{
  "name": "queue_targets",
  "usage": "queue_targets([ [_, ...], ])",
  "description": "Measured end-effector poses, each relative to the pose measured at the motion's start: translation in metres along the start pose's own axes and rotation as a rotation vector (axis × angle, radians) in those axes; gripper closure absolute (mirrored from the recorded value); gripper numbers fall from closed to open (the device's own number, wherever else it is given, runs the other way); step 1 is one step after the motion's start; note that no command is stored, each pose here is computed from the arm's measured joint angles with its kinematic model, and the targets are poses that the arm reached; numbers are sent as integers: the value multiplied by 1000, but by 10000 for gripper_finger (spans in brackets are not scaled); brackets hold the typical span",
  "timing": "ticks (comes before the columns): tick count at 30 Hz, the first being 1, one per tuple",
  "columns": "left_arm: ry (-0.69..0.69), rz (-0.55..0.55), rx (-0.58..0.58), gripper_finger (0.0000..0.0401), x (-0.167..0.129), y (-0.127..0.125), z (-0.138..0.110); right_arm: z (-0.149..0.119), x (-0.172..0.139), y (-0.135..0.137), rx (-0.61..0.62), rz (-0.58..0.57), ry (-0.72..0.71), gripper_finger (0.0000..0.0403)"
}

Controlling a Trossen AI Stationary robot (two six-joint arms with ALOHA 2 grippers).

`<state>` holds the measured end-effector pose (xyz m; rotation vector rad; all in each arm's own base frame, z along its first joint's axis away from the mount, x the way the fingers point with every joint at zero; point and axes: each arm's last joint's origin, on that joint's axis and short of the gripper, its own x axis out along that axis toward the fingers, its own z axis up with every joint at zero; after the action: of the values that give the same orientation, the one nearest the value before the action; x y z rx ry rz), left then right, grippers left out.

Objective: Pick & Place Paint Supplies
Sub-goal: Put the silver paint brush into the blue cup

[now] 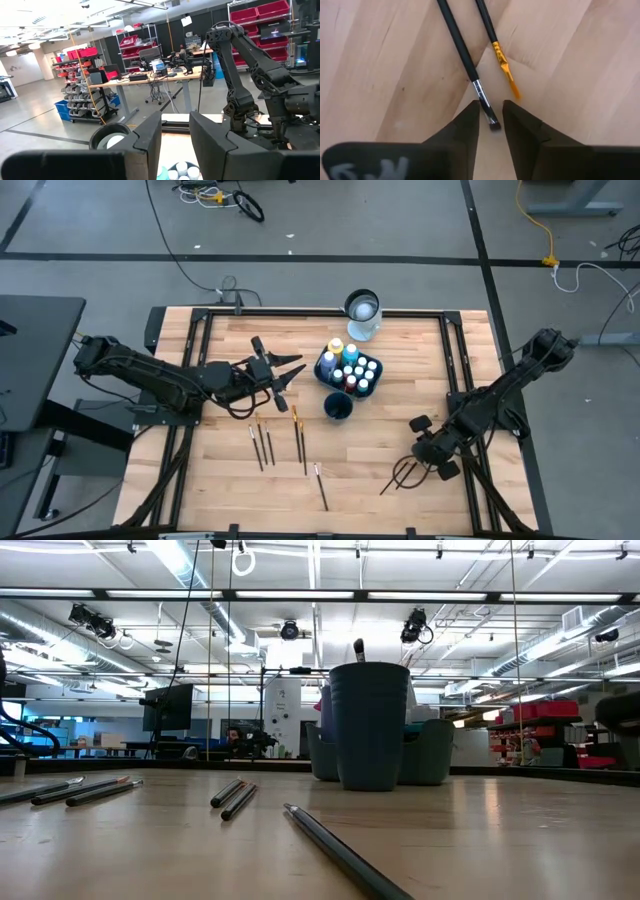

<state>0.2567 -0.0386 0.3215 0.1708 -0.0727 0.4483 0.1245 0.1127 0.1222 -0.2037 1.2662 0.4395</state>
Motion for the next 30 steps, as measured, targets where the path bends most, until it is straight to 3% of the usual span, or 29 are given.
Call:
queue_targets([
  [10,0,0,0,292,0,0,0,-4,0,8,-69,-12,9,321],
  [18,0,0,0,292,0,0,0,-5,0,10,-114,-29,-1,392],
  [22,0,0,0,292,0,0,0,-4,0,10,-123,-35,-8,391],
  [27,0,0,0,292,0,0,0,11,-15,16,-244,-4,-31,399],
  [30,0,0,0,292,0,0,0,34,-35,22,-316,-89,-121,399],
])
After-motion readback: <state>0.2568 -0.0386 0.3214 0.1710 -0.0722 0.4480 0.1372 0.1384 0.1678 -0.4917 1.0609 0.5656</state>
